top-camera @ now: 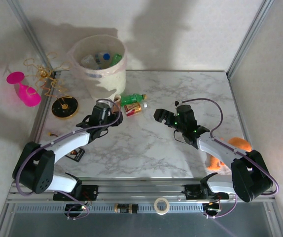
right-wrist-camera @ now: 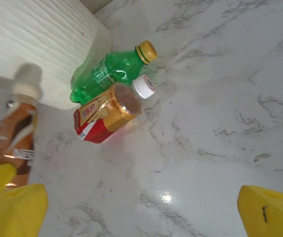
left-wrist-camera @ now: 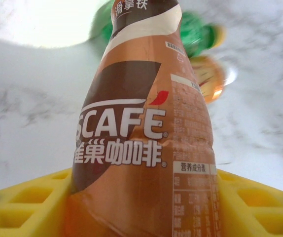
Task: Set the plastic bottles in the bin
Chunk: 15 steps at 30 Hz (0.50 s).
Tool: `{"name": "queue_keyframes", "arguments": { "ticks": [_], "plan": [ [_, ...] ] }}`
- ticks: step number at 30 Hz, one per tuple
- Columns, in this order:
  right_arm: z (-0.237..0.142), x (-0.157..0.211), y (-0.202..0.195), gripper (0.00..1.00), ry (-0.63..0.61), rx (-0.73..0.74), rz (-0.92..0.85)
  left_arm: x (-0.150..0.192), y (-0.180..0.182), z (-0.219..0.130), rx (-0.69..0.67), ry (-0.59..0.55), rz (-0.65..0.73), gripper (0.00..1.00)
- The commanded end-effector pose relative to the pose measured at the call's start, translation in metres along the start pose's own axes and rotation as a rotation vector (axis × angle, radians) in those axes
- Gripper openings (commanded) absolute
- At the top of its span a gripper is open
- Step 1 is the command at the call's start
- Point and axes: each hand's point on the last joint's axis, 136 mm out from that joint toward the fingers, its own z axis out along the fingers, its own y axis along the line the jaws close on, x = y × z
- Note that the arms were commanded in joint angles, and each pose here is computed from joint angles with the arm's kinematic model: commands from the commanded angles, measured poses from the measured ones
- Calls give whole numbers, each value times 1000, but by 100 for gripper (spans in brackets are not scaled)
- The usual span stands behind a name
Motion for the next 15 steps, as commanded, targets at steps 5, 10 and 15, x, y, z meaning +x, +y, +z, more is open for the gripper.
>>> {"name": "queue_keyframes", "arguments": {
  "ticks": [5,10,15],
  "plan": [
    [4,4,-2,99,-13,-31,31,-64,-75,-47,270,-106,15,49],
    [4,8,-6,99,-10,-25,31,-109,-104,-69,345,-188,22,49],
    [1,10,-9,99,-15,-20,26,-153,-118,-74,343,-255,39,48]
  ]
}}
